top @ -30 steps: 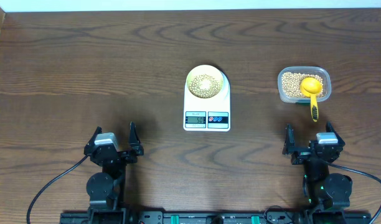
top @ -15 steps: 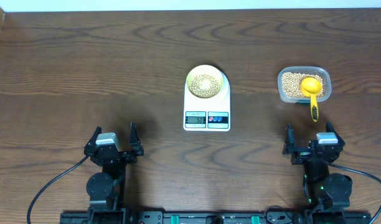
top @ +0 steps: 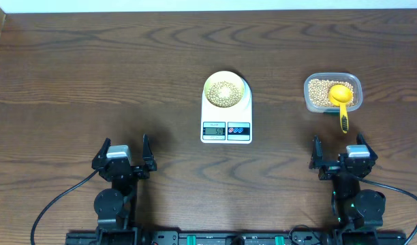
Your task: Scoop item into bowl and weigh 50g on scale
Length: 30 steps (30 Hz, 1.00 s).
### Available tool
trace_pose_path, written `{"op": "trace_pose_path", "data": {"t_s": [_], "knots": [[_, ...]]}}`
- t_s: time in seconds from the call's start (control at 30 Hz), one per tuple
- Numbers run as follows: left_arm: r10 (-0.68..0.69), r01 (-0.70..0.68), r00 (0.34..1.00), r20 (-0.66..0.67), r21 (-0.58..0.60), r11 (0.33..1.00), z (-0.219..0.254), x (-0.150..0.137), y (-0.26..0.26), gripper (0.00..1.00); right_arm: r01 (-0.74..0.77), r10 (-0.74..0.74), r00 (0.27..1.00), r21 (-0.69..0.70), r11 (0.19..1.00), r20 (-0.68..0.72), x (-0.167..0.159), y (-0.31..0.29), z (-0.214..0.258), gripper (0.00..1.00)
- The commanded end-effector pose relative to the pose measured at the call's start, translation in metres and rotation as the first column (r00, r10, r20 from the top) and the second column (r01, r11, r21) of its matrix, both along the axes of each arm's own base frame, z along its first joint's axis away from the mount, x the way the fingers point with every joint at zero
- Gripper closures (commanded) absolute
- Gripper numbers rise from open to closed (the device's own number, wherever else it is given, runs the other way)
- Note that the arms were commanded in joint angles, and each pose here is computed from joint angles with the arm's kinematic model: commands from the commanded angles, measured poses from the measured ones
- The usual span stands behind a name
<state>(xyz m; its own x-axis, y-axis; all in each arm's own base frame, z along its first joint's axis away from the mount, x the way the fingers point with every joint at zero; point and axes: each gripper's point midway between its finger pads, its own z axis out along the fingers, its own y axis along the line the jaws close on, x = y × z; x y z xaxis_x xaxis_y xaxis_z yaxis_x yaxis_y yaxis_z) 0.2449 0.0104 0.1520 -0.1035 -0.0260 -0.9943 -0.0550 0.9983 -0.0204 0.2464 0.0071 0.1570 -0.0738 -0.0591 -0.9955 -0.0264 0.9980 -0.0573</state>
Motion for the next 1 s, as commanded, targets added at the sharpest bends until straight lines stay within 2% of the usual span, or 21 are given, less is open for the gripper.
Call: {"op": "trace_pose_path", "data": {"t_s": [0.0,0.97], "knots": [[0.007,-0.004,0.998,-0.055,0.039,0.999,-0.0162,-0.0016,0.0022,0.06,-0.014,0.014,1.000,-0.009,1.000,0.000,-0.0004,0.0035,-0.0006,0.01],[0.018,-0.015,0.998,-0.056,0.044,0.999,-0.0163,-0.0016,0.0042,0.06,-0.014,0.014,1.000,-0.009,1.000,0.000,-0.0004,0.0035,-0.0006,0.01]]}}
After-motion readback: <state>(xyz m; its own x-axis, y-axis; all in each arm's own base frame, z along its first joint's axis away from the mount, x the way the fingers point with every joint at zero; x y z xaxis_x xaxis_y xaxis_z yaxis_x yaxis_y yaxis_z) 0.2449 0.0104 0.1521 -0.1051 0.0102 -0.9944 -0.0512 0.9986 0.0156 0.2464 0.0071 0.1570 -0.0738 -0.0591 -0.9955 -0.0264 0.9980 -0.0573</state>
